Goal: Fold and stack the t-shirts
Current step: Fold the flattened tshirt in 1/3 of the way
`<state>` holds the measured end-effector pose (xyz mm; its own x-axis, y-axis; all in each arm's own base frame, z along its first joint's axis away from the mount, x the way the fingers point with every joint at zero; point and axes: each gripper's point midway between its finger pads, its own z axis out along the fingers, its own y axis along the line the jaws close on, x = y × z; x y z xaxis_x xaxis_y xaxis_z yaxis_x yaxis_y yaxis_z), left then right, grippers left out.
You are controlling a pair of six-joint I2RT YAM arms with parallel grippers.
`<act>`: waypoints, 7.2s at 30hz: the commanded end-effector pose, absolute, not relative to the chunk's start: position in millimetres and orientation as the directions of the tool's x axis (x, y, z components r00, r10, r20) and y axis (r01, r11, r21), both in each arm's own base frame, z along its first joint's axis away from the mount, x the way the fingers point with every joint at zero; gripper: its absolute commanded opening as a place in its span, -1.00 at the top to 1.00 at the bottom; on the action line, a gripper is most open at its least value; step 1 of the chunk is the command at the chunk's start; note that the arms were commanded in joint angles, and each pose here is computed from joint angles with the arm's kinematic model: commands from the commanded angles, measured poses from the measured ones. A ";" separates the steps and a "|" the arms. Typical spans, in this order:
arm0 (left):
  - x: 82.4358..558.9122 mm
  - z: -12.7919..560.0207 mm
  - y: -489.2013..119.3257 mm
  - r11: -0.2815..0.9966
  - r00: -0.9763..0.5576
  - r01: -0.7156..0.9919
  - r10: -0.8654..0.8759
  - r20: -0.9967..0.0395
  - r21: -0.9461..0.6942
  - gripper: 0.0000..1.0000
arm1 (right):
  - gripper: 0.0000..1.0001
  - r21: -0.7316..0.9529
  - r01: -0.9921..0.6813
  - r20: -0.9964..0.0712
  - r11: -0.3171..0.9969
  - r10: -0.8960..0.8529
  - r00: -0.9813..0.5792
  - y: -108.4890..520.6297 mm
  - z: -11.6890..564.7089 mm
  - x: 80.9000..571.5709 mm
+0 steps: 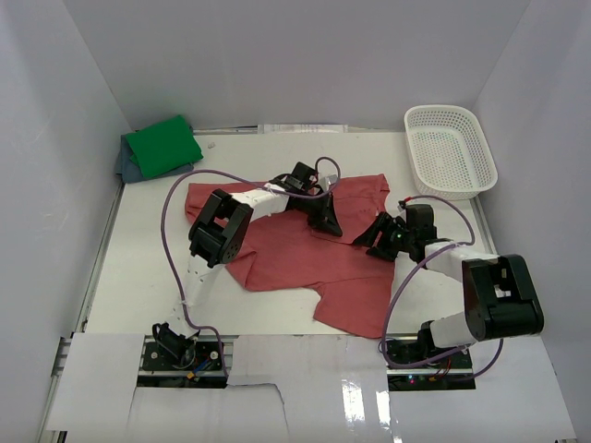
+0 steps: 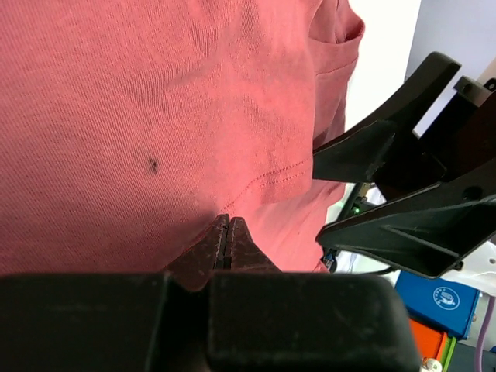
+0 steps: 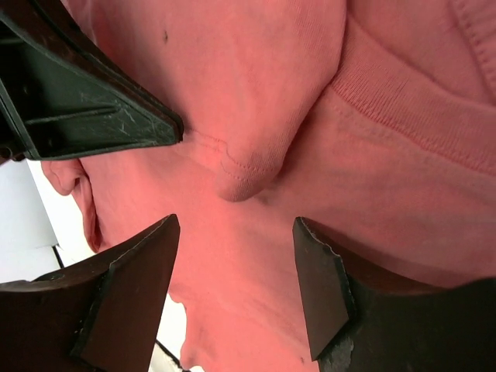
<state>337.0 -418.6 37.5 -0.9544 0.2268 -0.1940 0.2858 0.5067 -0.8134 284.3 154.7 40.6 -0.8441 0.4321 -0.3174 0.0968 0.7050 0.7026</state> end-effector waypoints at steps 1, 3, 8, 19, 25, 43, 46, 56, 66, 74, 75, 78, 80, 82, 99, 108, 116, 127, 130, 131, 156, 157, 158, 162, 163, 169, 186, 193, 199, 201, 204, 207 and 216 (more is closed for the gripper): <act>340.7 74.1 -423.7 0.454 -0.932 0.360 0.220 -0.289 -0.815 1.00 | -0.33 0.707 0.034 -0.401 0.706 0.440 -0.803 151.2 56.1 310.6; 338.5 71.6 -422.8 0.458 -0.933 0.357 0.221 -0.285 -0.814 1.00 | -0.32 0.707 0.032 -0.405 0.706 0.442 -0.801 150.2 54.8 313.2; 337.0 69.2 -420.9 0.465 -0.934 0.355 0.222 -0.282 -0.811 1.00 | -0.32 0.710 0.023 -0.410 0.704 0.440 -0.799 151.2 50.1 318.3; 330.0 63.2 -416.1 0.476 -0.937 0.346 0.226 -0.268 -0.809 1.00 | -0.31 0.724 0.007 -0.406 0.690 0.435 -0.804 157.2 46.2 337.1; 329.0 63.6 -416.2 0.477 -0.936 0.346 0.226 -0.268 -0.808 1.00 | -0.31 0.734 -0.040 -0.436 0.678 0.425 -0.793 159.1 62.5 343.0; 323.8 62.6 -421.7 0.474 -0.934 0.351 0.238 -0.266 -0.807 1.00 | -0.34 0.815 -0.173 -0.473 0.553 0.463 -0.750 171.8 170.3 355.7; 323.5 63.8 -422.5 0.472 -0.932 0.355 0.239 -0.270 -0.807 1.00 | -0.34 0.793 -0.150 -0.479 0.591 0.451 -0.753 165.3 164.8 355.0; 322.9 77.0 -424.3 0.454 -0.928 0.367 0.240 -0.286 -0.812 1.00 | -0.07 0.721 -0.071 -0.452 0.690 0.390 -0.802 148.1 109.0 333.9; 358.4 203.0 -403.6 0.360 -0.899 0.435 0.127 -0.418 -0.825 1.00 | 0.85 0.713 -0.114 -0.452 0.691 0.329 -0.830 155.6 101.0 365.4; 423.5 187.3 -262.8 0.540 -0.922 0.250 -0.119 -0.367 -0.803 1.00 | 0.85 0.737 -0.220 -0.466 0.639 0.245 -0.850 188.0 105.8 388.0; 433.2 173.7 -238.0 0.608 -0.914 0.210 -0.156 -0.374 -0.765 1.00 | 0.85 0.731 -0.235 -0.476 0.641 0.231 -0.849 192.5 106.6 396.6; 439.8 153.9 -197.8 0.695 -0.899 0.135 -0.213 -0.381 -0.707 1.00 | 0.85 0.724 -0.272 -0.482 0.634 0.183 -0.857 213.6 104.3 407.8; 444.7 143.2 -179.2 0.743 -0.886 0.090 -0.245 -0.395 -0.663 1.00 | 0.85 0.724 -0.291 -0.480 0.625 0.154 -0.864 228.5 103.2 411.3; 445.9 132.4 -171.1 0.754 -0.888 0.072 -0.249 -0.386 -0.653 1.00 | 0.85 0.726 -0.306 -0.483 0.616 0.140 -0.864 239.4 101.0 423.8; 504.0 97.1 -173.2 0.772 -0.883 0.123 -0.201 -0.424 -0.623 1.00 | 0.85 0.807 -0.400 -0.432 0.433 -0.028 -0.901 342.8 73.1 475.5; 499.6 48.4 -178.3 0.755 -0.928 0.100 -0.164 -0.334 -0.648 1.00 | 0.85 0.834 -0.373 -0.380 0.406 -0.068 -0.923 365.3 47.2 458.4; 496.6 28.1 -181.1 0.741 -0.943 0.092 -0.149 -0.296 -0.665 1.00 | 0.85 0.837 -0.365 -0.348 0.408 -0.117 -0.930 375.9 24.6 436.3; 494.6 24.7 -180.4 0.747 -0.945 0.086 -0.148 -0.291 -0.659 1.00 | 0.85 0.843 -0.374 -0.322 0.386 -0.194 -0.926 379.2 23.2 394.4; 495.2 25.0 -180.2 0.748 -0.945 0.082 -0.152 -0.290 -0.658 1.00 | 0.85 0.852 -0.355 -0.290 0.385 -0.218 -0.932 374.5 20.7 376.1; 495.9 25.5 -179.5 0.752 -0.944 0.081 -0.153 -0.293 -0.654 1.00 | 0.85 0.851 -0.364 -0.299 0.378 -0.221 -0.928 373.8 27.2 372.8; 445.9 22.6 -141.9 0.850 -0.958 -0.008 -0.157 -0.239 -0.527 1.00 | 0.85 0.789 -0.329 -0.338 0.519 -0.081 -0.938 340.9 -12.5 445.2; 444.7 21.8 -140.3 0.850 -0.959 -0.011 -0.159 -0.236 -0.527 1.00 | 0.85 0.791 -0.326 -0.336 0.519 -0.077 -0.939 339.6 -14.4 447.5; 443.2 21.0 -139.3 0.851 -0.959 -0.011 -0.157 -0.234 -0.526 1.00 | 0.85 0.790 -0.324 -0.337 0.520 -0.073 -0.939 337.8 -13.9 449.8; 442.9 28.5 -135.3 0.852 -0.955 -0.010 -0.164 -0.249 -0.524 1.00 | 0.85 0.790 -0.313 -0.335 0.527 -0.057 -0.941 332.1 -12.6 454.6; 443.4 30.3 -133.9 0.854 -0.953 -0.009 -0.165 -0.255 -0.521 1.00 | 0.85 0.792 -0.307 -0.331 0.528 -0.051 -0.942 330.9 -11.6 455.7; 453.5 43.3 -125.6 0.875 -0.935 -0.002 -0.173 -0.309 -0.484 1.00 | 0.85 0.808 -0.273 -0.304 0.522 -0.028 -0.952 322.7 -4.8 459.7; 519.4 24.0 -137.1 0.851 -0.920 0.000 -0.206 -0.333 -0.526 1.00 | 0.84 0.809 -0.238 -0.314 0.538 0.052 -0.948 281.9 20.8 501.8; 523.3 24.5 -137.1 0.852 -0.917 0.006 -0.204 -0.342 -0.524 1.00 | 0.83 0.811 -0.223 -0.313 0.541 0.079 -0.947 271.0 23.6 517.1; 534.0 28.9 -136.9 0.849 -0.910 0.012 -0.210 -0.357 -0.529 1.00 | 0.82 0.810 -0.210 -0.311 0.548 0.099 -0.945 262.3 25.2 524.0; 535.6 28.7 -138.6 0.844 -0.912 0.011 -0.212 -0.352 -0.537 1.00 | 0.82 0.811 -0.212 -0.314 0.545 0.102 -0.944 260.4 27.9 525.3; 545.8 40.1 -141.2 0.836 -0.903 0.029 -0.214 -0.374 -0.547 1.00 | 0.82 0.812 -0.235 -0.336 0.534 0.099 -0.937 256.6 40.8 526.8; 557.0 74.5 -143.3 0.826 -0.874 0.069 -0.221 -0.432 -0.560 0.98 | 0.82 0.796 -0.299 -0.392 0.527 0.072 -0.917 256.9 65.8 524.8; 555.5 245.4 -120.0 0.872 -0.663 0.163 -0.249 -0.706 -0.462 0.36 | 0.64 0.642 -0.518 -0.617 0.566 -0.019 -0.787 258.0 175.4 488.1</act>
